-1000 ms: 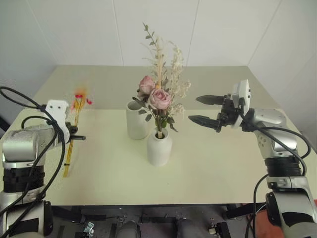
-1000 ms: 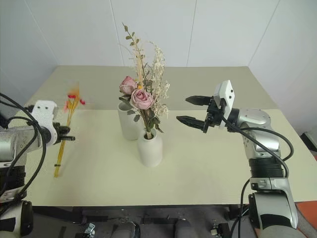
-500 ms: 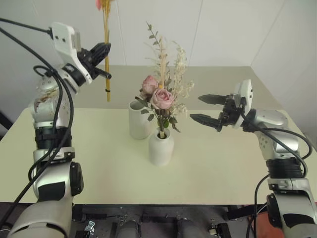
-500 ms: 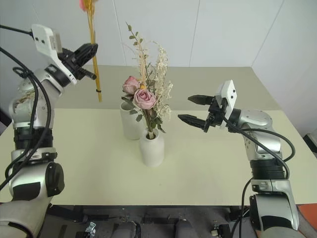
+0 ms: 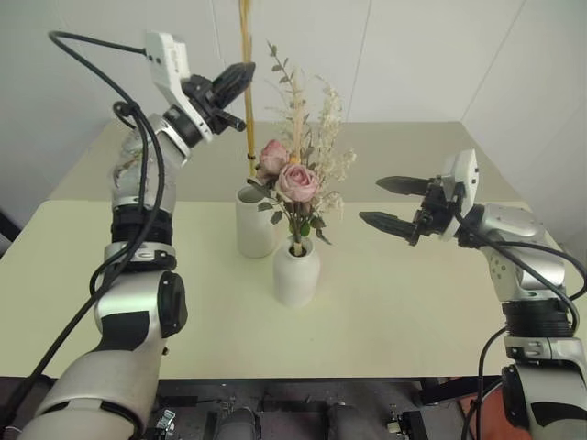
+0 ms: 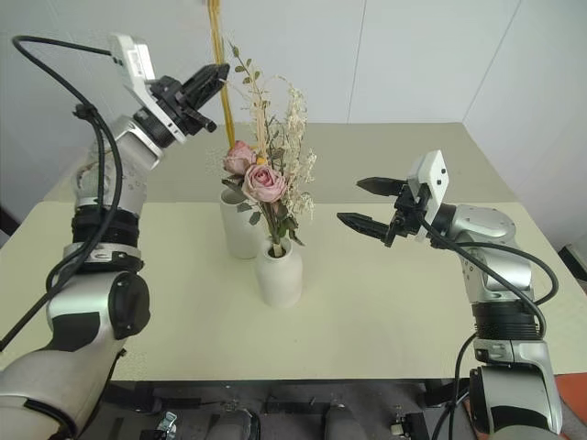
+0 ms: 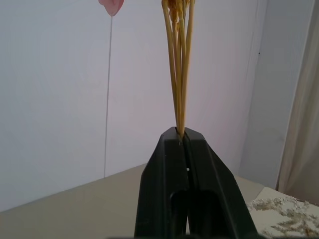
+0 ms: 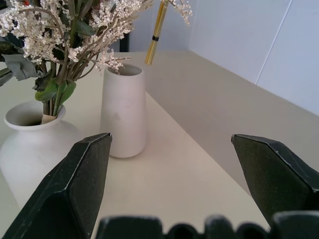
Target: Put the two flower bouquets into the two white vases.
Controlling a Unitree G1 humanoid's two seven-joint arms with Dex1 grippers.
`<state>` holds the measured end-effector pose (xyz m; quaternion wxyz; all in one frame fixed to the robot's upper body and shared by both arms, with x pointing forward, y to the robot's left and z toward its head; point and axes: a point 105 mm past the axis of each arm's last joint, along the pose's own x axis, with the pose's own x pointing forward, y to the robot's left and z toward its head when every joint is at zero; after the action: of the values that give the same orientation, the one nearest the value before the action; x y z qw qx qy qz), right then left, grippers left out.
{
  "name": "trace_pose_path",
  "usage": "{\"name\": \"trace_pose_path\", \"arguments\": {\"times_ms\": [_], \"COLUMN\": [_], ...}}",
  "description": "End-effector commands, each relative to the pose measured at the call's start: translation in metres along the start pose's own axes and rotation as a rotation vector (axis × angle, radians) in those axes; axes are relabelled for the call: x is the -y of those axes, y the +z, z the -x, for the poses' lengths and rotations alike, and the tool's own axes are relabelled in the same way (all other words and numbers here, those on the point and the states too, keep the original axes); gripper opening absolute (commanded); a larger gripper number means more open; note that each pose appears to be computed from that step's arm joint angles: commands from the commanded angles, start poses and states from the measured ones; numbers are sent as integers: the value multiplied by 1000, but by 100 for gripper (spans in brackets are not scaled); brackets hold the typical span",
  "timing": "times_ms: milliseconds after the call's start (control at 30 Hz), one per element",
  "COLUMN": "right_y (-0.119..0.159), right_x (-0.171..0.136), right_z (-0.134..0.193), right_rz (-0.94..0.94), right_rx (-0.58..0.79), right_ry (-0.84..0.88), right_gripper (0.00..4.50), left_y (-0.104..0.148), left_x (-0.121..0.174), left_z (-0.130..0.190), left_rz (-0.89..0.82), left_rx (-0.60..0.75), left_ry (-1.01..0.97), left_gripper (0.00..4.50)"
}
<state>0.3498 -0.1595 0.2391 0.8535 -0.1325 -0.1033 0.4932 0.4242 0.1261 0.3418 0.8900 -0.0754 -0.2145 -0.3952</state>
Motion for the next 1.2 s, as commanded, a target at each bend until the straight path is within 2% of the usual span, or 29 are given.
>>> {"name": "trace_pose_path", "arguments": {"times_ms": [33,233,467,733,900,1200], "right_y": [16,15,16,14,14,12], "right_x": [4,3,4,3,3,3], "right_z": [9,9,4,3,3,1], "right_rz": [37,34,33,30,30,28], "right_rx": [33,31,40,43,42,38], "right_ry": [-34,-38,-34,-36,-37,-33], "right_gripper": [450,450,450,450,450,450], "left_y": [9,6,28,43,38,10], "left_x": [7,10,5,18,23,25], "left_z": [-1,3,-2,1,14,38], "left_rz": [-9,-10,-59,-81,-77,-74], "left_rx": [33,31,83,111,71,-33], "left_ry": [-27,-35,-9,-71,-82,-43], "left_gripper": [2,2,2,2,2,2]}}
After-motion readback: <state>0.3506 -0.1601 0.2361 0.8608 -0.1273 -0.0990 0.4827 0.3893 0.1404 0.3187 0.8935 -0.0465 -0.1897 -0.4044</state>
